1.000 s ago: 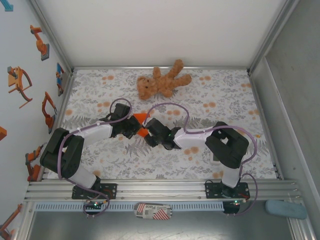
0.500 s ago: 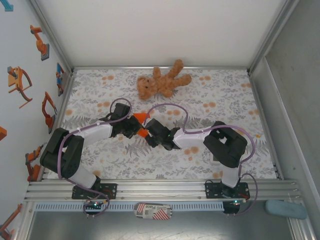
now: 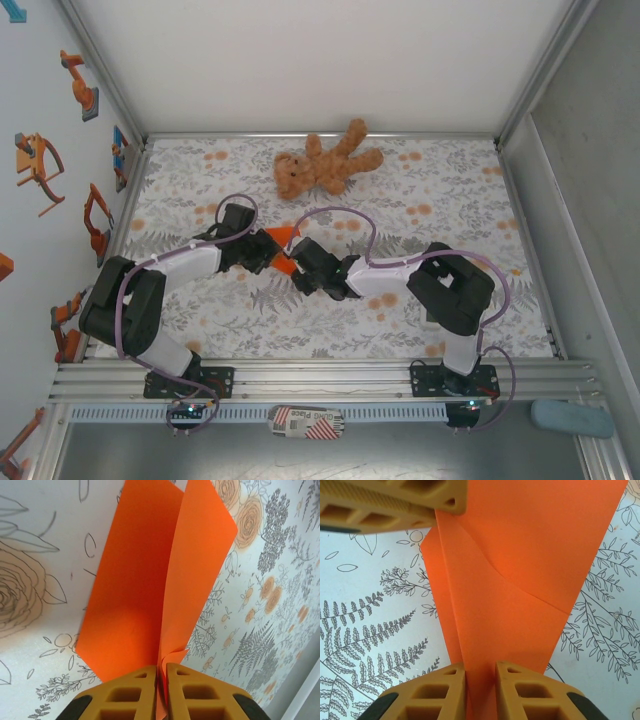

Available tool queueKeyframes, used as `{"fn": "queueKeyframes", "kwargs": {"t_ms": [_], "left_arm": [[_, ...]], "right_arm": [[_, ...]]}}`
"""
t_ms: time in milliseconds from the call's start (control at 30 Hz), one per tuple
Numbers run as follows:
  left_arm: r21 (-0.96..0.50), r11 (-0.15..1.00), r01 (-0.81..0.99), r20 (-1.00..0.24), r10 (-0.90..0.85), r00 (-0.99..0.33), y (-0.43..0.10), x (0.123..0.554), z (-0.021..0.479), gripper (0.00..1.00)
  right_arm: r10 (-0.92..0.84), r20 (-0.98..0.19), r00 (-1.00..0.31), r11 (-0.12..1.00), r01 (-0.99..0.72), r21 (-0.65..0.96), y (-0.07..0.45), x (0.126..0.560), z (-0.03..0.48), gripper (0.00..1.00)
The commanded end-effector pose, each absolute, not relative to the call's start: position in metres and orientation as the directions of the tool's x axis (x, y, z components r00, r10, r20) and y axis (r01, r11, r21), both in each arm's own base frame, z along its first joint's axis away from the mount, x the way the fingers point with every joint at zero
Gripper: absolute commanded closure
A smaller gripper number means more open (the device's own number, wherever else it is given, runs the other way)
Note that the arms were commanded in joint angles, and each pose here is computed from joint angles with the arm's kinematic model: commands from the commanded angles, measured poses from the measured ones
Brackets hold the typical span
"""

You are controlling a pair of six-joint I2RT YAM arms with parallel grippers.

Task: Fold a paper plane with a square sheet of paper (pick it up from the middle)
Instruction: Fourth fold the wing at the center of the table.

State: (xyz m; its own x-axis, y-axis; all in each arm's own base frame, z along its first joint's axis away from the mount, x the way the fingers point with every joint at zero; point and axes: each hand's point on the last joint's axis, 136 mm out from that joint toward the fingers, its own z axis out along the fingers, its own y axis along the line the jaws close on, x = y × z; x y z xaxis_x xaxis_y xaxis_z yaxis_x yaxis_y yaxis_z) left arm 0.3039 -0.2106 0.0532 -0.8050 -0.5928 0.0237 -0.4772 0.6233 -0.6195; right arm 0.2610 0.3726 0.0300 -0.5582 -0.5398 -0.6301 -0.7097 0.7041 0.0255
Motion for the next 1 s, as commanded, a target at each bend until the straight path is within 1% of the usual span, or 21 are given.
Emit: {"fn": "queueKeyframes", "kwargs": {"t_ms": [0,167,433,700,767,967], "left_arm": [[-0.637,0.615,-0.464,0.034,-0.580,-0.814,-0.2124,0.3072,0.0639,0.88],[-0.641,0.610,-0.466,0.048,-0.574,-0.818,-0.2147,0.3074,0.0626,0.93],[-0.643,0.610,-0.463,0.045,-0.574,-0.818,-0.2159,0.3098,0.0680,0.93],[-0.640,0.611,-0.466,0.048,-0.574,-0.818,-0.2161,0.3099,0.0671,0.93],[-0.639,0.611,-0.466,0.047,-0.574,-0.818,-0.2156,0.3097,0.0666,0.93],[-0.631,0.617,-0.471,0.040,-0.580,-0.813,-0.2107,0.3088,0.0669,0.89]], "right_arm": [[-0.543,-0.650,-0.532,0.696,-0.718,0.005,0.3741,0.2620,0.0310,0.80],[-0.538,-0.656,-0.529,0.697,-0.717,0.006,0.3752,0.2631,0.0337,0.80],[-0.549,-0.655,-0.519,0.688,-0.725,-0.002,0.3801,0.2647,0.0338,0.72],[-0.555,-0.643,-0.528,0.691,-0.723,-0.003,0.3788,0.2632,0.0266,0.72],[-0.555,-0.642,-0.529,0.696,-0.718,-0.011,0.3768,0.2633,0.0260,0.73],[-0.552,-0.647,-0.525,0.698,-0.716,-0.015,0.3734,0.2627,0.0282,0.84]]}}
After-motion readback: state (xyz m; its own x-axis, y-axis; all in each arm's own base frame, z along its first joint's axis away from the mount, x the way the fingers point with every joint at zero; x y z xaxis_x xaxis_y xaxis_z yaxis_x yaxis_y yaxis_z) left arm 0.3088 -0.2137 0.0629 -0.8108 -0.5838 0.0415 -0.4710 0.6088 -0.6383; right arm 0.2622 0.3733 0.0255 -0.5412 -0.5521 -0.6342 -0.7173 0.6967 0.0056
